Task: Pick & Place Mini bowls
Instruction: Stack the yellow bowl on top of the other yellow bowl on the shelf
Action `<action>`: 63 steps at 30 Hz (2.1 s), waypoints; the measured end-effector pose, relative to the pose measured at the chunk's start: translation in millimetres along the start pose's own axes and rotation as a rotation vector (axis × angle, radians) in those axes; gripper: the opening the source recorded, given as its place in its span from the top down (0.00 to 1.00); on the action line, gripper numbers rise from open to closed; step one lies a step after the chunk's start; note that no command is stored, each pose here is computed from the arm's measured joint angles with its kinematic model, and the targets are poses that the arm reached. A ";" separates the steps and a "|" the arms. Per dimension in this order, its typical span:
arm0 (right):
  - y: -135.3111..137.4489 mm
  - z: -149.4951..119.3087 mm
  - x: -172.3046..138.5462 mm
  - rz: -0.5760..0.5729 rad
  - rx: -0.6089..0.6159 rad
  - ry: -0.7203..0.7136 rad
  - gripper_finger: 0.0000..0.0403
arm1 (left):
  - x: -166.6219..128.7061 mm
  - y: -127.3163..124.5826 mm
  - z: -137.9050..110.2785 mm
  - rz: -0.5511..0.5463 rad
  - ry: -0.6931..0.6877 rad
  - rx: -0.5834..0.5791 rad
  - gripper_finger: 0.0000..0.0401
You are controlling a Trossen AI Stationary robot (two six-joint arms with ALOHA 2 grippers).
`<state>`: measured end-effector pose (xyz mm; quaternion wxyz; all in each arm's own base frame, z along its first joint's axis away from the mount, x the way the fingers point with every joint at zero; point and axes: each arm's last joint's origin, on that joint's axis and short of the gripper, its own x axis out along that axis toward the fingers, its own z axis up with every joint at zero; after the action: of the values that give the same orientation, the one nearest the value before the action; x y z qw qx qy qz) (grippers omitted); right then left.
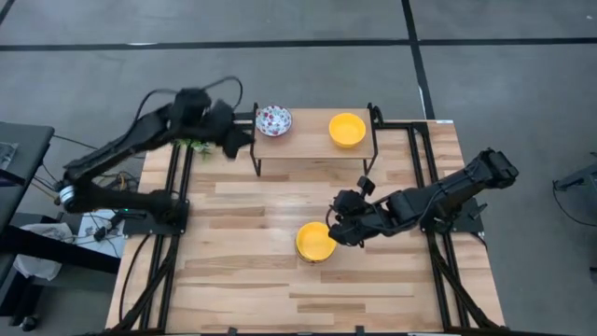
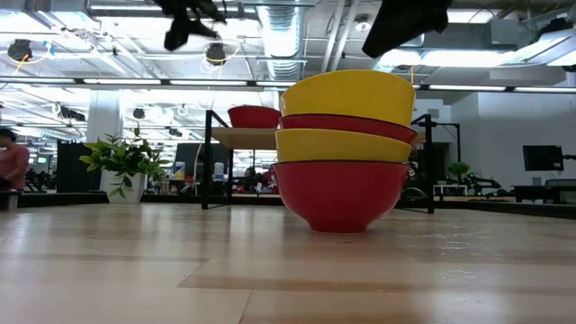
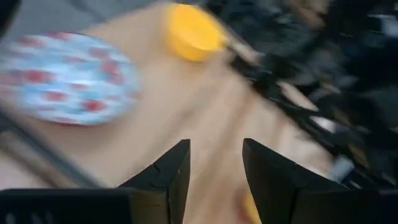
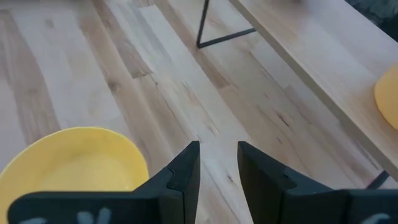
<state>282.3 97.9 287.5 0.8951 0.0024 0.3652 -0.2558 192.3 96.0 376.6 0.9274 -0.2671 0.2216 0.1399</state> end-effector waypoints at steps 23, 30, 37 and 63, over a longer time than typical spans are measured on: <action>1.9 3.5 0.4 0.026 0.089 -0.021 0.76 | -5.7 -76.3 -107.7 -0.564 -0.184 0.120 0.64; -1.6 6.3 4.0 0.016 0.126 -0.023 0.76 | -9.3 -84.3 -110.5 -0.614 -0.213 0.206 0.64; -1.4 6.2 3.8 0.016 0.119 -0.023 0.76 | -10.8 -84.5 -105.5 -0.584 -0.259 0.080 0.64; -23.1 20.3 36.3 0.441 -0.128 0.196 0.76 | -12.1 -84.9 -103.1 -0.544 -0.353 0.276 0.64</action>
<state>306.8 57.4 282.9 0.8879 0.0499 0.4564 -0.0293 179.3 -32.6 341.0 0.9820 -0.1603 -0.0045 -0.0994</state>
